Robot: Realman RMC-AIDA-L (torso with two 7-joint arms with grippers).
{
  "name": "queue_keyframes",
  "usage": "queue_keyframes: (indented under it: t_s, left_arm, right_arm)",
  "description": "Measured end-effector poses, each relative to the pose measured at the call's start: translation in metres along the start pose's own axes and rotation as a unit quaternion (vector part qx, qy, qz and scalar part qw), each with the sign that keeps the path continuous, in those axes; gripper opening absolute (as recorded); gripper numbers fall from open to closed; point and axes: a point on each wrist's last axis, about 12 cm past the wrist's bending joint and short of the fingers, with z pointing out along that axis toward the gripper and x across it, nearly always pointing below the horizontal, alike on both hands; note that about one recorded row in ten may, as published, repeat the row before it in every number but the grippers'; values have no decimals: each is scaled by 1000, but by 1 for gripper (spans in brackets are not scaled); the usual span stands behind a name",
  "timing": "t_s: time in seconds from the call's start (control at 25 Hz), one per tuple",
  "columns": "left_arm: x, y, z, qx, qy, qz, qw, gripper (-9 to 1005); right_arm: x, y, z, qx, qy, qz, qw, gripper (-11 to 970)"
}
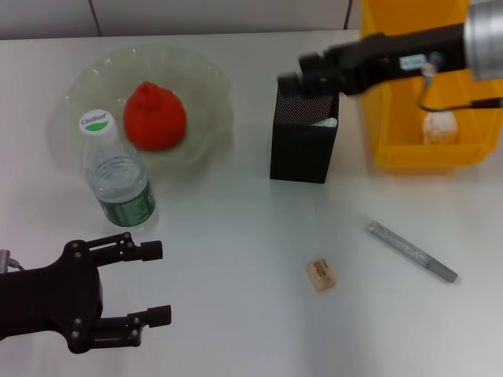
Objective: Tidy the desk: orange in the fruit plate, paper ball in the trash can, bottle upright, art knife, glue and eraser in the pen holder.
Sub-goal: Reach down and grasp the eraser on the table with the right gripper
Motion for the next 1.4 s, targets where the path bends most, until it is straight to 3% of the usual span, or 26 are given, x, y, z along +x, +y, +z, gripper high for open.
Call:
queue_keyframes:
  t_s: [0.12,0.2,0.24,0.52,0.6,1.0,1.4]
  left_arm:
    - [0,0,-1,0,0,0,1000,784]
    - [-1,1,0,1,1,2,1000,784]
    - [-1,1,0,1,1,2,1000,784]
    - [-3,3,3,5,-1,6,1000,784]
    - [-3,3,3,5,-1,6,1000,784]
    - [-3,3,4,6,-2,5,1000,784]
    - [-2,2,4,5,-3,2,1000,784]
  right_arm:
    - [-16,23,-13,-14,89,-40,995,668]
    - [-21,47,-15,-16,193,-77,978,667]
    - [-21,47,-15,-16,193,-77,978,667]
    - [-6,79,24,-7,366,-145,919,665]
    - [4,83,42,-8,394,-168,904,664]
    - [33,91,89,-14,435,-263,861,657]
    - [45,85,107,4,452,-297,841,655]
